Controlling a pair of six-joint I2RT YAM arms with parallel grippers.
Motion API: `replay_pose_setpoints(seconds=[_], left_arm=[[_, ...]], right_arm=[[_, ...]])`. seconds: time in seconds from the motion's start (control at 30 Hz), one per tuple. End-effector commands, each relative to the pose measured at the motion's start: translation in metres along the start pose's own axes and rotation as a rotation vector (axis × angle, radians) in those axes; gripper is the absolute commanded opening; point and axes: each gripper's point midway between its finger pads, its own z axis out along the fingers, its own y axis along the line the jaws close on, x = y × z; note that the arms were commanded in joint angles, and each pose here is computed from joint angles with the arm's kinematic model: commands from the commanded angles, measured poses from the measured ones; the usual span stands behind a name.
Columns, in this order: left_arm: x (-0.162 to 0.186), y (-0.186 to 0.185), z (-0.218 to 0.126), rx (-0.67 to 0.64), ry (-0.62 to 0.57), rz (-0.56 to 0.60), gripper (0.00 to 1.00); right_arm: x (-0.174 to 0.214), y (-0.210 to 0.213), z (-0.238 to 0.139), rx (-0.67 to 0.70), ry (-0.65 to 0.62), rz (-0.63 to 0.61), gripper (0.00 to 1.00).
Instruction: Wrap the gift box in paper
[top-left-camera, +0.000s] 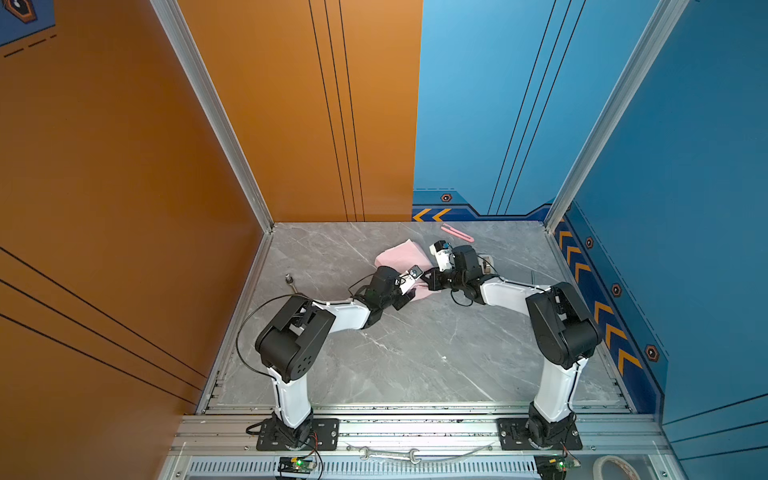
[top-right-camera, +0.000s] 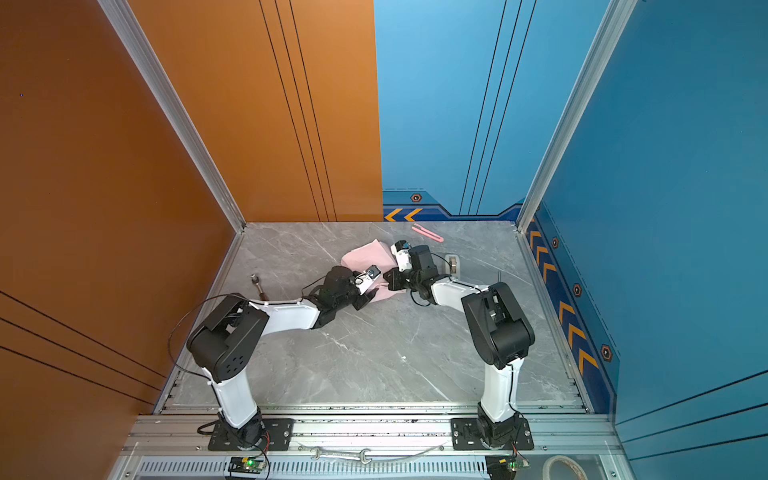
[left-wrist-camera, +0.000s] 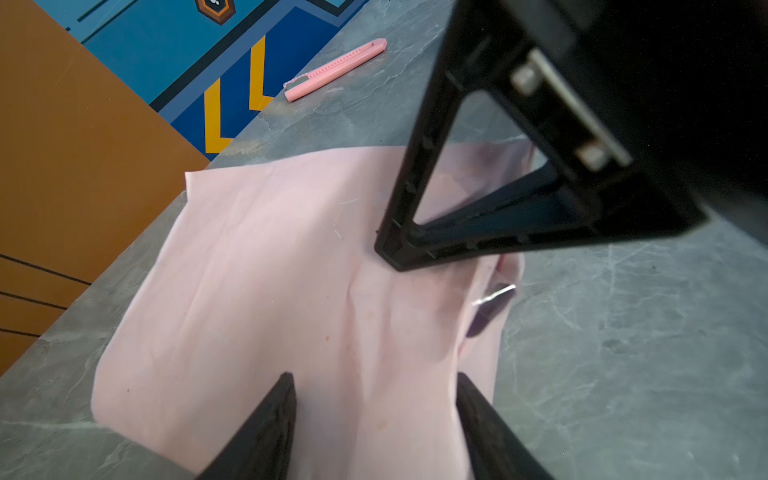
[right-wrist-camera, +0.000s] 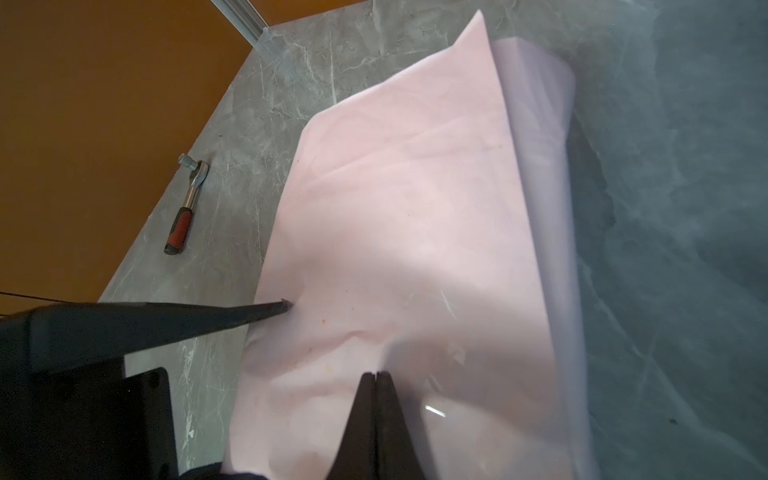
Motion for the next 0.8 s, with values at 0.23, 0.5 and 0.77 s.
replay_pose_setpoints(seconds=[0.23,0.5,0.77], left_arm=[[-0.004,-0.006,-0.003,0.029,-0.008,-0.017,0.60],[-0.007,-0.006,-0.002,0.029,-0.011,-0.017,0.59],[-0.008,-0.005,-0.003,0.024,-0.013,-0.016,0.59]], right_arm=[[-0.011,0.012,-0.028,0.026,-0.026,-0.039,0.14],[0.010,0.009,-0.012,0.009,0.048,0.007,0.13],[0.022,-0.010,-0.001,0.064,0.107,0.058,0.13]])
